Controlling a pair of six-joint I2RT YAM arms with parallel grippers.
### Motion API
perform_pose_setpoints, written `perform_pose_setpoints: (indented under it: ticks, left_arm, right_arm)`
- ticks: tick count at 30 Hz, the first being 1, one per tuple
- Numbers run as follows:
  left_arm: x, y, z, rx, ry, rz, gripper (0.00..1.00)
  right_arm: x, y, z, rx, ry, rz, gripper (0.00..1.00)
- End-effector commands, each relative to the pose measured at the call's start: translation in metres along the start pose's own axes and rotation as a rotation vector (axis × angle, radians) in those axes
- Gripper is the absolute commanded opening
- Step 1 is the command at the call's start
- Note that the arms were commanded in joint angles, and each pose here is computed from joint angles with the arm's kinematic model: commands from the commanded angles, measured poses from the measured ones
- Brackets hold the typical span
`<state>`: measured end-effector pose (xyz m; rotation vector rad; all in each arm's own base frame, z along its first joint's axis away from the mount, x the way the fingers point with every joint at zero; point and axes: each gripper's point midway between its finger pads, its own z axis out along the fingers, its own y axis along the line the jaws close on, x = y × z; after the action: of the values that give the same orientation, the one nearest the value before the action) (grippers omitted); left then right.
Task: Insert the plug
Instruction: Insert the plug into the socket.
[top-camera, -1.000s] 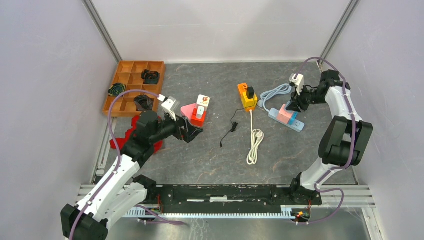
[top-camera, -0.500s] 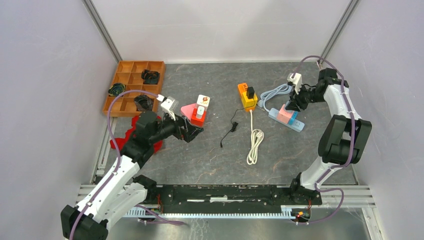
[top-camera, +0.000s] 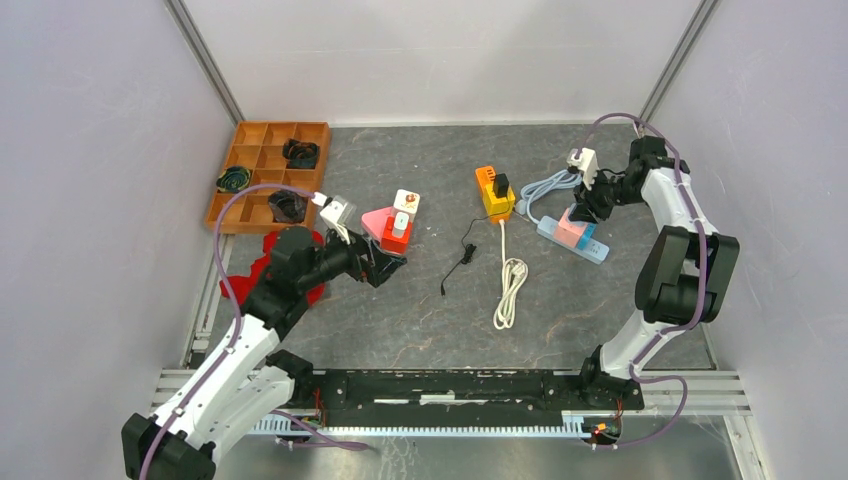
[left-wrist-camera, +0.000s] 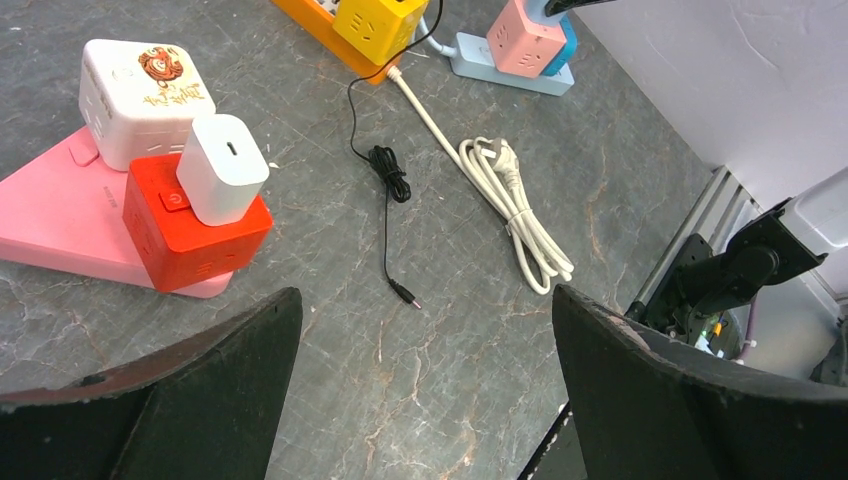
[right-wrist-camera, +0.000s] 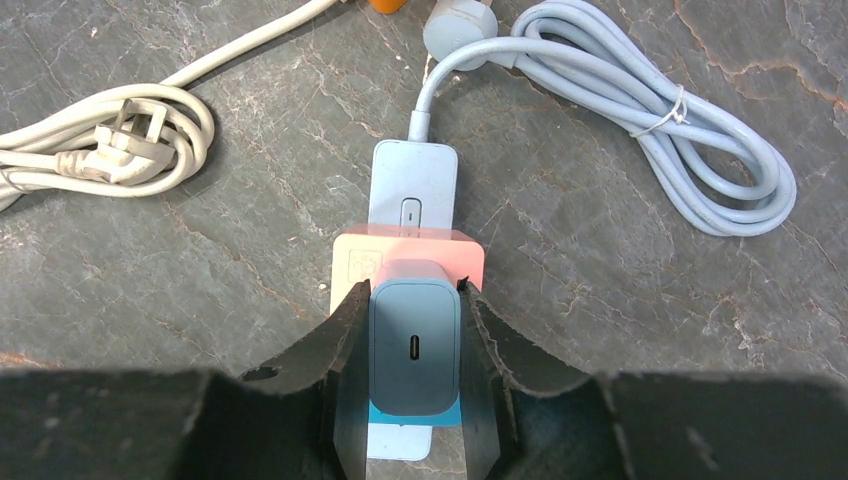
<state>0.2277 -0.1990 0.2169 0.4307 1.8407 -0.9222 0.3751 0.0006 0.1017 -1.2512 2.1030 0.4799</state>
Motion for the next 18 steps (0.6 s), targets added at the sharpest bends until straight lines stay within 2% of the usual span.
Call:
perform_pose_setpoints:
  ticks: [1, 6, 11, 12, 14, 18]
  left_arm:
    - [-0.007, -0.005, 0.003, 0.022, -0.041, -0.024, 1.00]
    - [-0.004, -0.003, 0.005, 0.016, -0.027, -0.035, 1.00]
    - [-0.010, -0.002, 0.005, 0.011, -0.054, -0.023, 1.00]
    - [-0.011, -0.002, 0.005, 0.009, -0.057, -0.019, 1.00]
    - [-0.014, 0.001, 0.005, -0.012, -0.063, -0.015, 1.00]
    - [-0.019, 0.006, 0.002, -0.062, -0.053, -0.023, 1.00]
  right_arm:
    - [0.107, 0.022, 0.033, -0.106, 0.348, 0.050, 0.00]
    - [0.085, 0.019, 0.029, -0.081, 0.285, 0.040, 0.04]
    - [0.044, -0.008, 0.011, 0.064, 0.236, 0.040, 0.31]
    - [0.036, -0.012, 0.008, 0.087, 0.220, 0.041, 0.41]
    - [0.022, -0.016, 0.003, 0.111, 0.192, 0.030, 0.54]
    - [0.000, -0.015, -0.002, 0.134, 0.167, 0.018, 0.62]
